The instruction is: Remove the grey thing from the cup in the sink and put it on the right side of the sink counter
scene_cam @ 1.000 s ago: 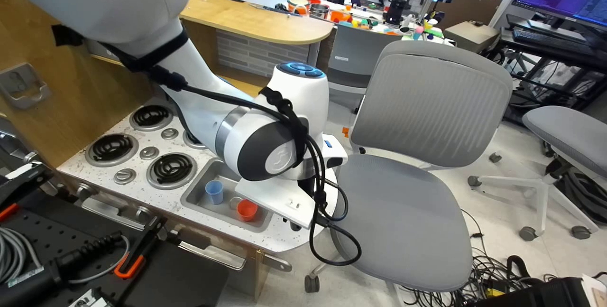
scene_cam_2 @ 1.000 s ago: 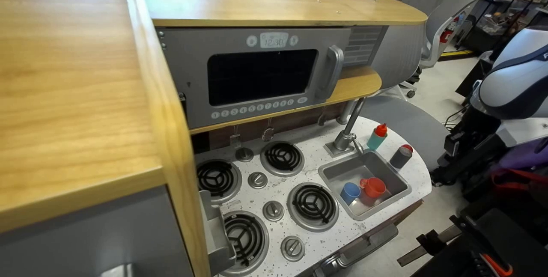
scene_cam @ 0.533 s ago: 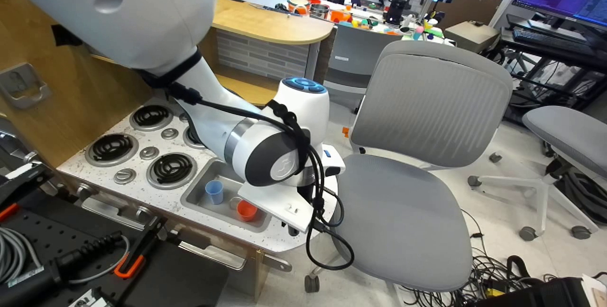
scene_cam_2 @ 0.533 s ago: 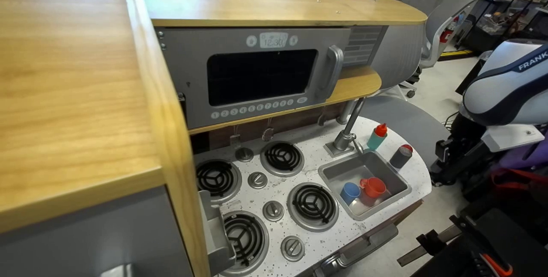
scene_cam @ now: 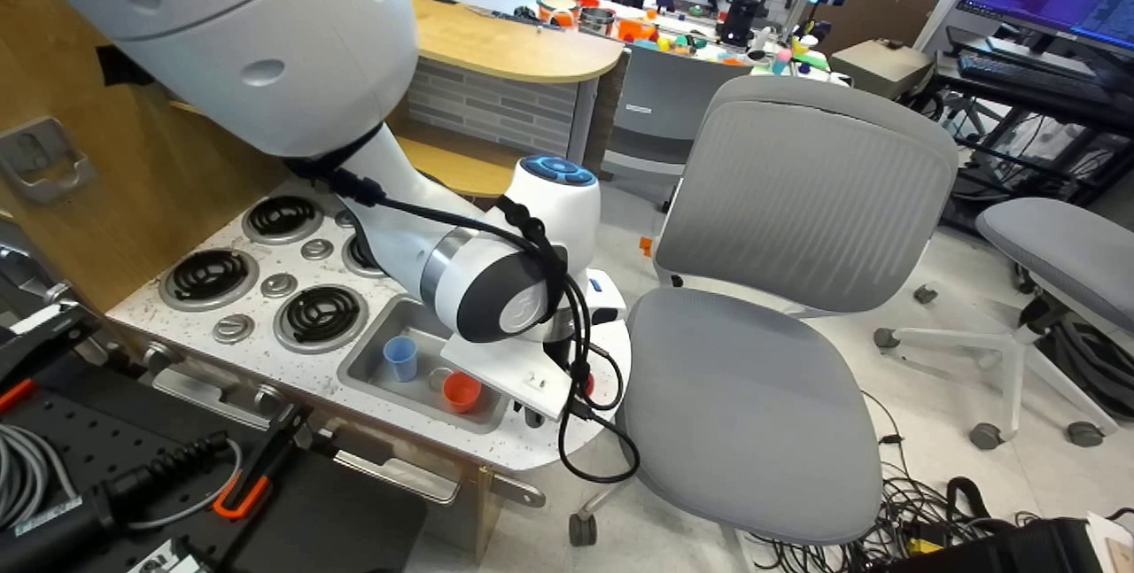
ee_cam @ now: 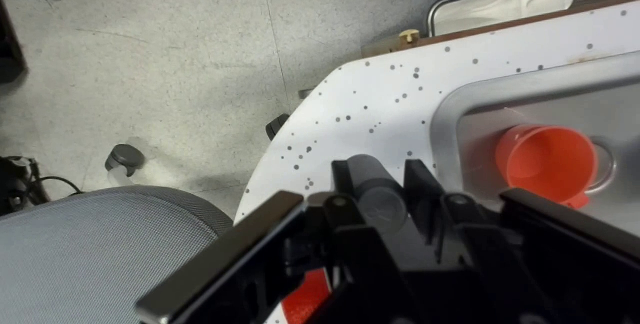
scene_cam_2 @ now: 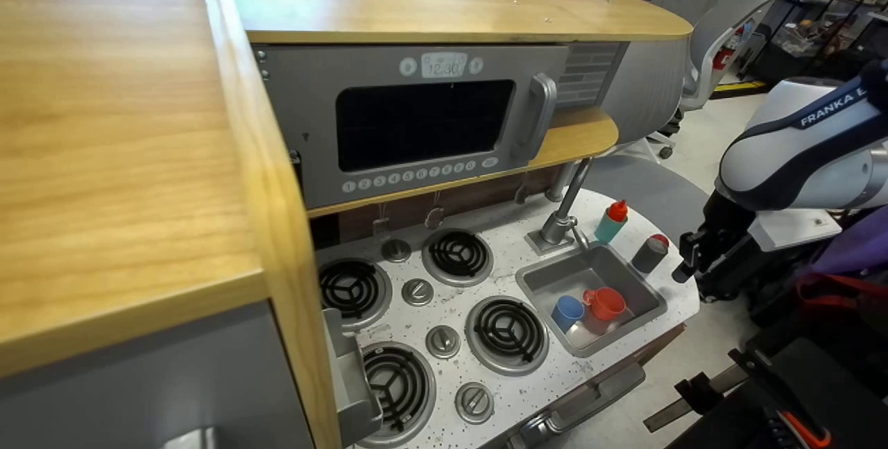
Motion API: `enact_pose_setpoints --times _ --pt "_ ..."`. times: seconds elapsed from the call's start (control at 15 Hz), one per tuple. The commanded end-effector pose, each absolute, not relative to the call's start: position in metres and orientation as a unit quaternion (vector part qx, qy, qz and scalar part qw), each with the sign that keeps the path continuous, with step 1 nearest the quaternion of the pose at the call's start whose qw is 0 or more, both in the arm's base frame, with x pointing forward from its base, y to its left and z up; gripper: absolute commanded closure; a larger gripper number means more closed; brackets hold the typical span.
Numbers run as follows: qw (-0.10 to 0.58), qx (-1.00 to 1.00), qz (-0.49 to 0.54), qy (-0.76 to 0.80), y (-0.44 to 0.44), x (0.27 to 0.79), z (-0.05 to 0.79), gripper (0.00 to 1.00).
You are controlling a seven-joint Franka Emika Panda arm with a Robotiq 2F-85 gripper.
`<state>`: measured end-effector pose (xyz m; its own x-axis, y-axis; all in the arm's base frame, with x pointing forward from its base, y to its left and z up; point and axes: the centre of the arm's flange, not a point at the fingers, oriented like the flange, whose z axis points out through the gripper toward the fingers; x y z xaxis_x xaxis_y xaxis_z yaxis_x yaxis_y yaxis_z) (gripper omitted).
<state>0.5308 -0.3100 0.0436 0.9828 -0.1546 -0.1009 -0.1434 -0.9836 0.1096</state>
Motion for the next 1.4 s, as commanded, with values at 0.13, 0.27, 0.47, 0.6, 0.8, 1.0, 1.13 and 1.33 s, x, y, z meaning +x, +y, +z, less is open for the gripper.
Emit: enact_pose_setpoints --times 0.13,0.27,0.47,0.6,0.8,1.0,1.13,1.33 --pt "0.026 0.993 -0.083 -0.076 -0.315 0.545 0.013 0.92" --pt "0.027 0.992 -0.09 -0.081 -0.317 0.545 0.009 0.92" --pt "0.025 0.992 -0.092 -0.08 -0.315 0.546 0.016 0.44" --pt "0.027 0.993 -0.085 -0.073 -0.309 0.543 0.027 0.36" --pt "0.024 0.995 -0.07 -0.066 -0.298 0.535 0.048 0.15" --pt "0.016 0.996 -0.063 -0.058 -0.292 0.524 0.076 0.0" --pt "0.02 0.997 -0.056 -0.048 -0.289 0.511 0.093 0.0" --pt "0.034 0.999 -0.029 -0.013 -0.285 0.486 0.124 0.0"
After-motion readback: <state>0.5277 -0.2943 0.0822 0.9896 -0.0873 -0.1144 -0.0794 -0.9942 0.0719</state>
